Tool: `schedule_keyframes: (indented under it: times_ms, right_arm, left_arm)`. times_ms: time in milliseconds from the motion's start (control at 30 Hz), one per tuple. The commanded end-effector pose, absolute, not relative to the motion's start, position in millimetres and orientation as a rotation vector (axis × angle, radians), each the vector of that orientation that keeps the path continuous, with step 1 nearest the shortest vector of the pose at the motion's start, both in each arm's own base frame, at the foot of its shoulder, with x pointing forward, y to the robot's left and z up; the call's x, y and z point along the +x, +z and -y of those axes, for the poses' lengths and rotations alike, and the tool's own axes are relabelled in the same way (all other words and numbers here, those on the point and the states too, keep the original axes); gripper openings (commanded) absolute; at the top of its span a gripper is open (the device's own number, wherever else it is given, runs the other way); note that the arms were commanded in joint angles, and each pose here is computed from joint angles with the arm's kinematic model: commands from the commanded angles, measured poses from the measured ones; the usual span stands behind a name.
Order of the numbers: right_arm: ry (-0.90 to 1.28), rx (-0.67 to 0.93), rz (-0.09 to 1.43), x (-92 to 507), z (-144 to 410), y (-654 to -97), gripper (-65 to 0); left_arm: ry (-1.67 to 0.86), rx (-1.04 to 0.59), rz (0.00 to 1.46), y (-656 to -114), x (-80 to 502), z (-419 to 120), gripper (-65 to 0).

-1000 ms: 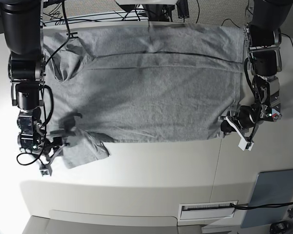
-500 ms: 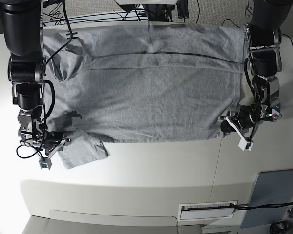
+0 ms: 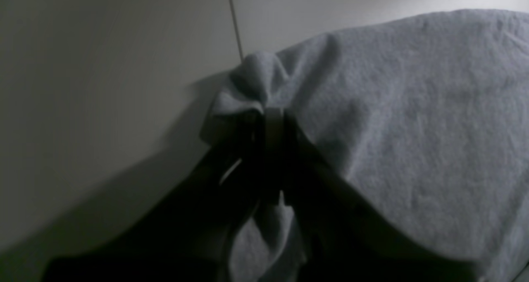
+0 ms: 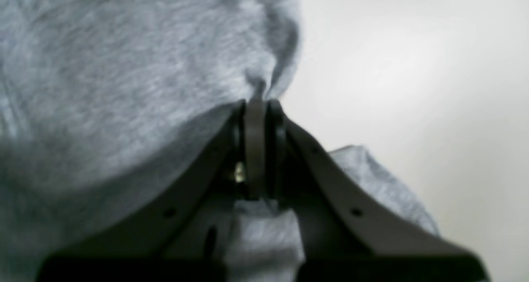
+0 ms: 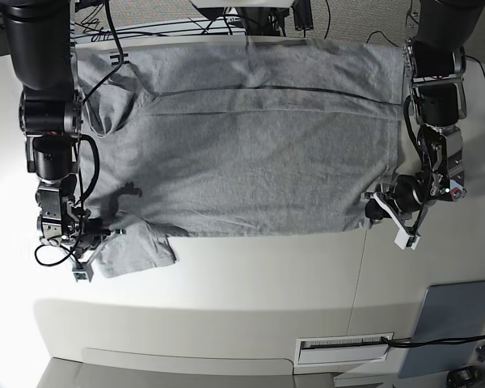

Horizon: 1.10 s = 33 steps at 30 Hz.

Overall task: Fold the T-shirt properly
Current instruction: 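Grasp the shirt sides near the hem with both grippers, then lift the hem and fold it over toward the shoulder edge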

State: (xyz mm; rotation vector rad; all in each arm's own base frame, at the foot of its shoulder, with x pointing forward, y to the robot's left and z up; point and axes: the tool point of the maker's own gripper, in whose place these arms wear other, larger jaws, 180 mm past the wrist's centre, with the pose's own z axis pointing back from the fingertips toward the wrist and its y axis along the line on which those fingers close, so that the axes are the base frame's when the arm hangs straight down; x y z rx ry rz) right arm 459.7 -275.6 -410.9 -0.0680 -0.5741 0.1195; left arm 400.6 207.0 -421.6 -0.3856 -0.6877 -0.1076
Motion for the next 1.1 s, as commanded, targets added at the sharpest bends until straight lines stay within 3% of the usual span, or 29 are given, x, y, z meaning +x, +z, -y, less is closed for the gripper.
schedule_keyframes:
  times_ms: [0, 200, 433, 633, 1067]
  right_arm:
    - [0.136, -0.084, 0.622, 475.1, 279.2, -386.6, -65.0]
    - [0.162, -0.203, 0.758, 476.6, 295.2, -343.4, -65.0]
    - [0.250, -0.382, 0.890, 439.1, 308.8, -292.7, -65.0]
    - [0.307, -0.552, 0.925, 396.2, 311.5, -273.5, -65.0]
    - [0.272, -0.583, 0.859, 294.5, 321.4, -275.7, -65.0]
  left_arm:
    - [-0.123, -0.366, 0.735, -405.2, 413.0, -214.2, -65.0]
    - [-0.160, -0.340, 0.797, -383.8, 421.1, -218.5, -65.0]
    - [-0.196, -0.375, 0.885, -359.3, 403.1, -213.3, -65.0]
    - [-0.245, -0.379, 0.897, -357.4, 364.5, -202.8, -65.0]
    - [-0.087, -0.420, 0.868, -368.9, 285.9, -230.5, -65.0]
